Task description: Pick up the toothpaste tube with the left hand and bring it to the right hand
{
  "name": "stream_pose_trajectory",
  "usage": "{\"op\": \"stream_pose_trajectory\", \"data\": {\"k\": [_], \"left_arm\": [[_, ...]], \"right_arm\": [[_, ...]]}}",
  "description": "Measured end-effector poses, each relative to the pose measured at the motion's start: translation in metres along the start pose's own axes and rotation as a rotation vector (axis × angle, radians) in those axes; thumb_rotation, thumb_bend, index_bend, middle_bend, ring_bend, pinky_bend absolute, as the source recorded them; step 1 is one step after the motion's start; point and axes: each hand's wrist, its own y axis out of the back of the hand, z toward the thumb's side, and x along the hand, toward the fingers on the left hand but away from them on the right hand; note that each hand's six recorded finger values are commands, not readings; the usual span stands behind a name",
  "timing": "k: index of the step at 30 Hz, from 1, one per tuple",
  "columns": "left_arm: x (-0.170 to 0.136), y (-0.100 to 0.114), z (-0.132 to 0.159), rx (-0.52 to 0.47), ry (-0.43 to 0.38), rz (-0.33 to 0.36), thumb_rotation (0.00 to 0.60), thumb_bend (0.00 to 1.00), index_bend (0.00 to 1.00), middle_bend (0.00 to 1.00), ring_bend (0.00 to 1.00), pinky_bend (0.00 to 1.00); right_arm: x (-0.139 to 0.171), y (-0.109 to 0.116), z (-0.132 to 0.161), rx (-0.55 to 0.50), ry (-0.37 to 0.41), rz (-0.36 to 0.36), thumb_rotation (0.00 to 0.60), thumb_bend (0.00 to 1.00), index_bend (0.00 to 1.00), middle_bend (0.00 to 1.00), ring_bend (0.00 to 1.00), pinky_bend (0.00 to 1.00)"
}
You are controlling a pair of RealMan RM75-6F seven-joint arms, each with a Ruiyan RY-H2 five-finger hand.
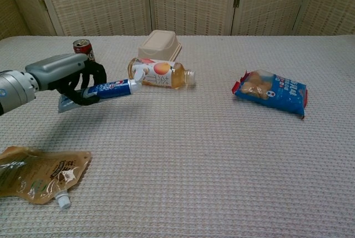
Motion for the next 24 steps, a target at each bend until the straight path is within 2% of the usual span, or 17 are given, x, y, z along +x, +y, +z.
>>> {"op": "stream_pose_trajectory", "data": {"k": [3,6,14,18,24], "left_arm": [[-0.003,0.009,0.015,-0.028,-0.058,0.024,0.600,0.81,0.77,0.78,0.72,0.71],[-0.007,0.015,0.031,-0.062,-0.106,0.025,0.600,0.82,0.77,0.78,0.72,0.71],[-0.018,0.034,0.084,-0.129,-0.222,-0.004,0.600,0.84,0.77,0.78,0.72,0.71],[-0.024,0.046,0.110,-0.144,-0.272,-0.017,0.600,0.84,0.77,0.78,0.72,0.71],[-0.024,0.056,0.131,-0.135,-0.294,-0.030,0.600,0.84,0.77,0.78,0.72,0.71]], "right_arm": [[-0.012,0.004,0.023,-0.008,0.092,0.004,0.600,0.26,0.00,0.02,0.02,0.00],[-0.025,0.007,0.050,-0.018,0.193,0.013,0.600,0.26,0.05,0.03,0.02,0.00],[-0.058,0.006,0.132,-0.072,0.448,0.071,0.600,0.28,0.26,0.07,0.03,0.00],[-0.068,-0.003,0.168,-0.084,0.546,0.111,0.600,0.31,0.29,0.08,0.03,0.00],[-0.078,-0.016,0.202,-0.087,0.620,0.154,0.600,0.32,0.30,0.08,0.02,0.00]]}}
